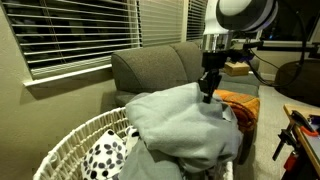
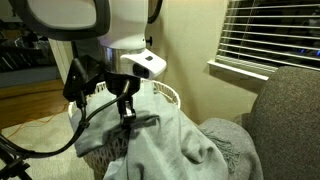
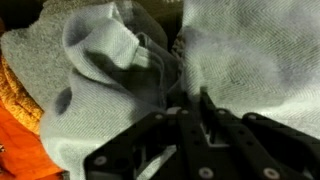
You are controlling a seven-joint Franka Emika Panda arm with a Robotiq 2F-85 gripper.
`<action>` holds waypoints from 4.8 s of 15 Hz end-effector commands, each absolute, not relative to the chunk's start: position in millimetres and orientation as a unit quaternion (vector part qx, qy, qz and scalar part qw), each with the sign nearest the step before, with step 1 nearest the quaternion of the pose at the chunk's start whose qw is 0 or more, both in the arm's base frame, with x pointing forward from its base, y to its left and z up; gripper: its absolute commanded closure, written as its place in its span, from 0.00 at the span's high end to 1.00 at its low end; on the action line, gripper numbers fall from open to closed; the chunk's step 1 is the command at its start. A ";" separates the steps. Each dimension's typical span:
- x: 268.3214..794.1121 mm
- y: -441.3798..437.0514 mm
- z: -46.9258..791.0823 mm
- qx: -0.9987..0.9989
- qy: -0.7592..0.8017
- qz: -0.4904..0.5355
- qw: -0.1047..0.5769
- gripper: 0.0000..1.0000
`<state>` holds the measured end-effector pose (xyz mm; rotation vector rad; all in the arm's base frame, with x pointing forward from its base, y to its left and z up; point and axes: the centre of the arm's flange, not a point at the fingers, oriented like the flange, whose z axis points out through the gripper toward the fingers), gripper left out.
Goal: Put the fleece inside the basket
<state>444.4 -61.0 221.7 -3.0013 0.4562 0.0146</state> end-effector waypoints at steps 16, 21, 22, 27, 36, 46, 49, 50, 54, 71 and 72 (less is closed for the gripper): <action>497.8 7.0 272.9 -0.996 0.045 -0.052 0.058 0.02; 508.1 47.7 278.8 -0.997 -0.005 -0.056 0.055 0.02; 509.0 55.0 280.0 -0.997 -0.015 -0.057 0.055 0.02; 516.1 93.8 286.9 -0.995 -0.055 -0.061 0.056 0.02; 528.2 173.6 290.9 -0.987 -0.143 -0.056 0.047 0.02; 531.1 186.4 274.9 -0.984 -0.170 -0.031 0.038 0.60; 525.2 175.0 273.0 -0.986 -0.159 -0.027 0.035 0.79; 523.6 170.6 272.4 -0.987 -0.153 -0.026 0.034 0.86; 514.9 150.0 269.2 -0.991 -0.131 -0.019 0.028 1.00; 466.4 58.2 278.5 -0.997 -0.017 -0.003 -0.071 1.00; 463.8 51.9 276.9 -0.997 -0.012 0.001 -0.078 1.00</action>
